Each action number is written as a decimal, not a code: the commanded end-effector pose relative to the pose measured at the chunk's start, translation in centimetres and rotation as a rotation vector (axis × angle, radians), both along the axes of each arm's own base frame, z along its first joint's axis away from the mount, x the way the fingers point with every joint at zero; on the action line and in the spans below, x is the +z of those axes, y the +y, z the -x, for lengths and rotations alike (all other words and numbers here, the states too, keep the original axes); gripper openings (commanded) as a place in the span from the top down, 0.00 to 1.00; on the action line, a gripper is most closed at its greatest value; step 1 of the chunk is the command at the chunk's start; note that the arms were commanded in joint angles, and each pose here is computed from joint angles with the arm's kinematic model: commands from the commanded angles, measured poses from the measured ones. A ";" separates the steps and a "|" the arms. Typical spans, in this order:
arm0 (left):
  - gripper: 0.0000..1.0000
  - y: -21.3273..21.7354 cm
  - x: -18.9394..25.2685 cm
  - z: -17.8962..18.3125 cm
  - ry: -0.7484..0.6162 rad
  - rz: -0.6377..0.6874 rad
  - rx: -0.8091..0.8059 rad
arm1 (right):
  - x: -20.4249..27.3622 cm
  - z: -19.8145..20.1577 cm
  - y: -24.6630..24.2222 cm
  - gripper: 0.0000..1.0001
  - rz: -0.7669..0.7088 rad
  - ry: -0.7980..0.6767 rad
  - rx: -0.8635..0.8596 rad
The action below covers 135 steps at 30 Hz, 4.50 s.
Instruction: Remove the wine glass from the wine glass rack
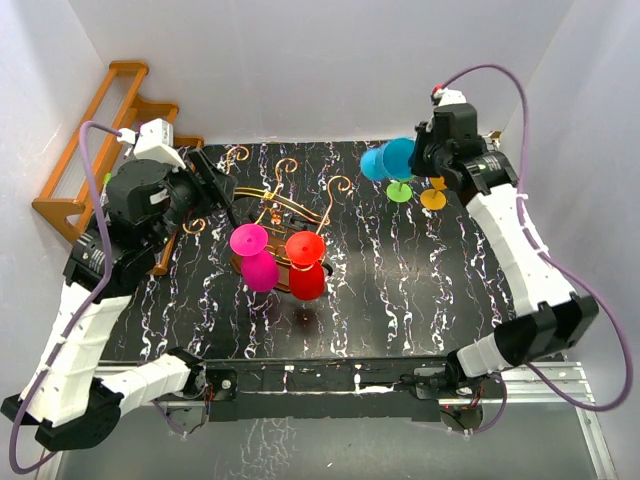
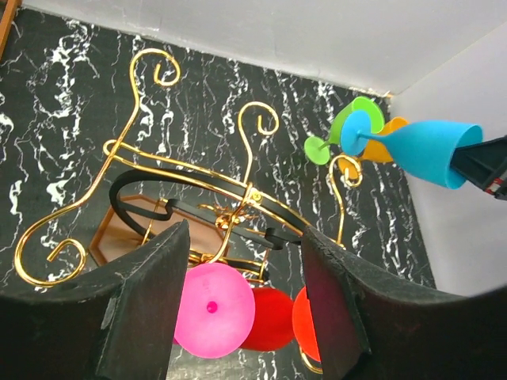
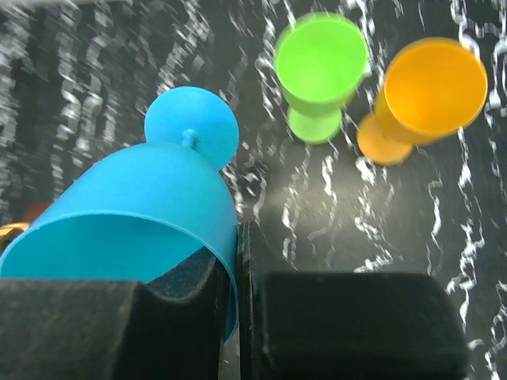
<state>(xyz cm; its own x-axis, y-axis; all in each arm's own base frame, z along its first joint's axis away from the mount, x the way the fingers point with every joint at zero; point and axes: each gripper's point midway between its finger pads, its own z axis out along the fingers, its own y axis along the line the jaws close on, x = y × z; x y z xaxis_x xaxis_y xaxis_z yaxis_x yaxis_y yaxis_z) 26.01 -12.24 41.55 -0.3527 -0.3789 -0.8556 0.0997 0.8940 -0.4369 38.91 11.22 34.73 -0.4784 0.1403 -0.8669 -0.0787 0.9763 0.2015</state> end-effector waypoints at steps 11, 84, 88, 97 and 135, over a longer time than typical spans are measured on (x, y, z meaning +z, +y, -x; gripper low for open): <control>0.44 -0.9 -5.3 0.7 0.171 -0.096 -0.075 | -12.9 -3.0 -3.0 0.92 0.094 0.311 -0.053; 0.43 -0.6 -12.8 5.0 0.471 -0.011 -0.031 | 8.1 9.7 3.3 0.65 -0.246 -0.382 0.419; 0.43 -0.1 -12.7 5.5 0.480 -0.022 -0.025 | 8.0 9.7 3.3 0.65 -0.249 -0.382 0.416; 0.43 0.0 -11.9 5.8 0.450 0.003 -0.026 | 7.7 9.3 3.5 0.65 -0.259 -0.377 0.418; 0.43 -1.5 -7.2 4.6 0.346 0.048 -0.090 | 7.4 9.4 3.3 0.65 -0.258 -0.373 0.406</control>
<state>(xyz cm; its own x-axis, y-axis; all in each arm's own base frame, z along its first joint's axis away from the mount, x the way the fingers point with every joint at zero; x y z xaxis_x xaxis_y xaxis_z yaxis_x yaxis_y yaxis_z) 22.10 -15.04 32.04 -0.6964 -0.3609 -0.6203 0.0096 0.8596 -0.5109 29.63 14.69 40.24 -0.2883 0.2231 -0.9312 -0.5239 0.7772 0.3484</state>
